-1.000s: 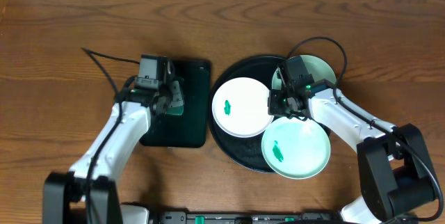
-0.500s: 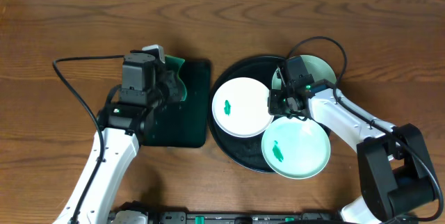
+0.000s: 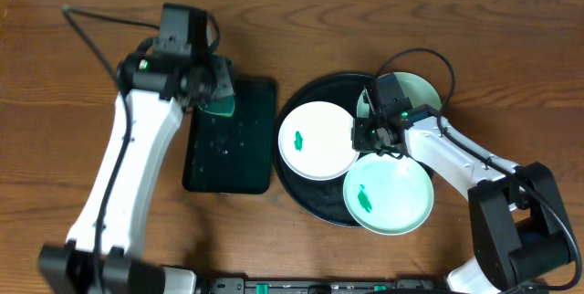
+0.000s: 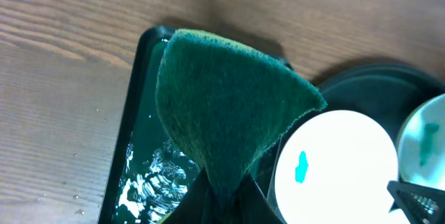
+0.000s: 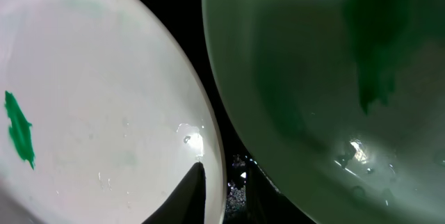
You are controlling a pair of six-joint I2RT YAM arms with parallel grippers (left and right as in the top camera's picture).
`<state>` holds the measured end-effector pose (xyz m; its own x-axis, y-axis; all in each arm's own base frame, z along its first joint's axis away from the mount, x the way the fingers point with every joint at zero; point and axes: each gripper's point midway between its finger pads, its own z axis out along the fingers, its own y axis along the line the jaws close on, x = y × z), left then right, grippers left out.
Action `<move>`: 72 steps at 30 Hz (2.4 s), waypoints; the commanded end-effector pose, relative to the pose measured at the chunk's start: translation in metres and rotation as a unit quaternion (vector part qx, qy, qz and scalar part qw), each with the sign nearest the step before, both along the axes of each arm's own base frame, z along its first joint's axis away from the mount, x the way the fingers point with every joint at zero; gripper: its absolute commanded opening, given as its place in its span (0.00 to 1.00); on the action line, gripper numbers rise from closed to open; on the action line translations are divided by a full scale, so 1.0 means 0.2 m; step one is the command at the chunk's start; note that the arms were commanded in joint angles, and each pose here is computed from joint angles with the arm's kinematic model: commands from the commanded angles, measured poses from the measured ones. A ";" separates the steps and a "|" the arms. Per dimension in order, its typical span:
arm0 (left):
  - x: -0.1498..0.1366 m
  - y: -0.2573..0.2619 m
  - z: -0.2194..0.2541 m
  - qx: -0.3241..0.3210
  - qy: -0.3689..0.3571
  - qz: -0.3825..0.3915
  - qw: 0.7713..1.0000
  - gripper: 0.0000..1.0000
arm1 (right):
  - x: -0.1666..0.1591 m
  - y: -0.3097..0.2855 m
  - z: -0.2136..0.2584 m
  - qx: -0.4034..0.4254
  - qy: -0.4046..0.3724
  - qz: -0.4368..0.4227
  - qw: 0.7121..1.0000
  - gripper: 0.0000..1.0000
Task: Clean dirty plates on tray and stack at the side
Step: 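Carry the sponge right over the white plate on the round tray, then lower the sponge onto the green smear on the white plate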
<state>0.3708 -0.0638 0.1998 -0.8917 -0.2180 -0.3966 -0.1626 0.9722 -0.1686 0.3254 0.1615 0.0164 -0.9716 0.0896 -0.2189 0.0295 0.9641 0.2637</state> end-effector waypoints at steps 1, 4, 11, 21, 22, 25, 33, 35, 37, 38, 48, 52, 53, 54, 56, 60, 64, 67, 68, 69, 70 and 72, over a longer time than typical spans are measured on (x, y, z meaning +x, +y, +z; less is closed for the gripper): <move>0.03 0.00 -0.10 0.016 0.034 -0.007 0.999 0.07 | -0.02 0.02 -0.02 -0.004 0.004 0.008 1.000 0.17; 0.03 -0.02 -0.18 0.018 0.060 -0.013 0.998 0.07 | -0.02 0.01 -0.03 -0.003 0.002 0.008 1.000 0.11; 0.03 -0.09 -0.23 0.021 0.068 -0.031 0.997 0.07 | -0.02 0.02 -0.04 0.000 -0.003 0.008 1.000 0.06; 0.03 -0.11 -0.23 0.021 0.067 -0.036 0.997 0.07 | -0.02 0.02 -0.04 0.000 -0.004 0.009 1.000 0.01; 0.03 -0.12 -0.23 0.021 0.067 -0.039 0.997 0.07 | -0.02 0.02 -0.04 0.000 -0.004 0.008 1.000 0.01; 0.02 -0.16 -0.23 0.021 0.066 -0.050 0.996 0.07 | -0.02 0.02 -0.04 0.000 -0.004 0.008 1.000 0.01; 0.03 -0.26 -0.21 0.017 0.050 -0.068 0.996 0.07 | -0.02 0.02 -0.04 0.003 -0.006 0.009 1.000 0.01; 0.02 -0.28 -0.21 0.014 0.051 -0.065 0.996 0.07 | -0.02 0.03 -0.04 0.005 -0.005 0.010 1.000 0.01; 0.01 -0.31 -0.21 0.014 0.051 -0.073 0.996 0.07 | -0.02 0.03 -0.04 0.005 -0.005 0.010 1.000 0.01; 0.01 -0.33 -0.21 0.014 0.051 -0.078 0.996 0.07 | -0.02 0.03 -0.04 0.005 -0.006 0.009 1.000 0.01; -0.09 -0.55 -0.28 -0.008 0.063 -0.069 0.996 0.07 | -0.02 0.03 -0.04 0.005 -0.005 0.010 1.000 0.01; -0.11 -0.63 -0.32 -0.019 0.061 -0.064 0.996 0.07 | -0.02 0.03 -0.04 0.005 -0.005 0.010 1.000 0.01; -0.12 -0.65 -0.33 -0.022 0.059 -0.062 0.996 0.07 | -0.02 0.03 -0.04 0.005 -0.006 0.009 1.000 0.01; -0.12 -0.67 -0.34 -0.025 0.057 -0.064 0.996 0.07 | -0.02 0.03 -0.04 0.005 -0.005 0.009 1.000 0.01; -0.12 -0.70 -0.36 -0.028 0.049 -0.072 0.996 0.07 | -0.02 0.03 -0.04 0.005 -0.005 0.010 1.000 0.01; -0.13 -0.73 -0.40 -0.029 0.046 -0.075 0.996 0.07 | -0.02 0.03 -0.04 0.005 -0.005 0.010 1.000 0.01; -0.14 -0.72 -0.45 -0.029 0.049 -0.071 0.996 0.07 | -0.02 0.03 -0.04 0.005 -0.005 0.010 1.000 0.01; -0.15 -0.72 -0.49 -0.028 0.054 -0.068 0.996 0.07 | -0.02 0.03 -0.04 0.005 -0.005 0.010 1.000 0.01; -0.15 -0.72 -0.50 -0.028 0.056 -0.068 0.996 0.07 | -0.02 0.03 -0.04 0.005 -0.005 0.010 1.000 0.01; -0.16 -0.72 -0.52 -0.027 0.058 -0.068 0.996 0.07 | -0.02 0.03 -0.04 0.005 -0.005 0.010 1.000 0.01; -0.16 -0.72 -0.53 -0.026 0.060 -0.068 0.996 0.07 | -0.02 0.03 -0.04 0.005 -0.005 0.010 1.000 0.01; -0.16 -0.72 -0.56 -0.024 0.065 -0.068 0.995 0.07 | -0.02 0.03 -0.04 0.005 -0.005 0.010 1.000 0.01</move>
<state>0.3382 -0.2088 0.0942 -0.9567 -0.0965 -0.2745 -0.0370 0.9761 -0.2142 0.3270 0.1630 0.0127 -0.9672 0.0915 -0.2370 0.0231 0.9607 0.2765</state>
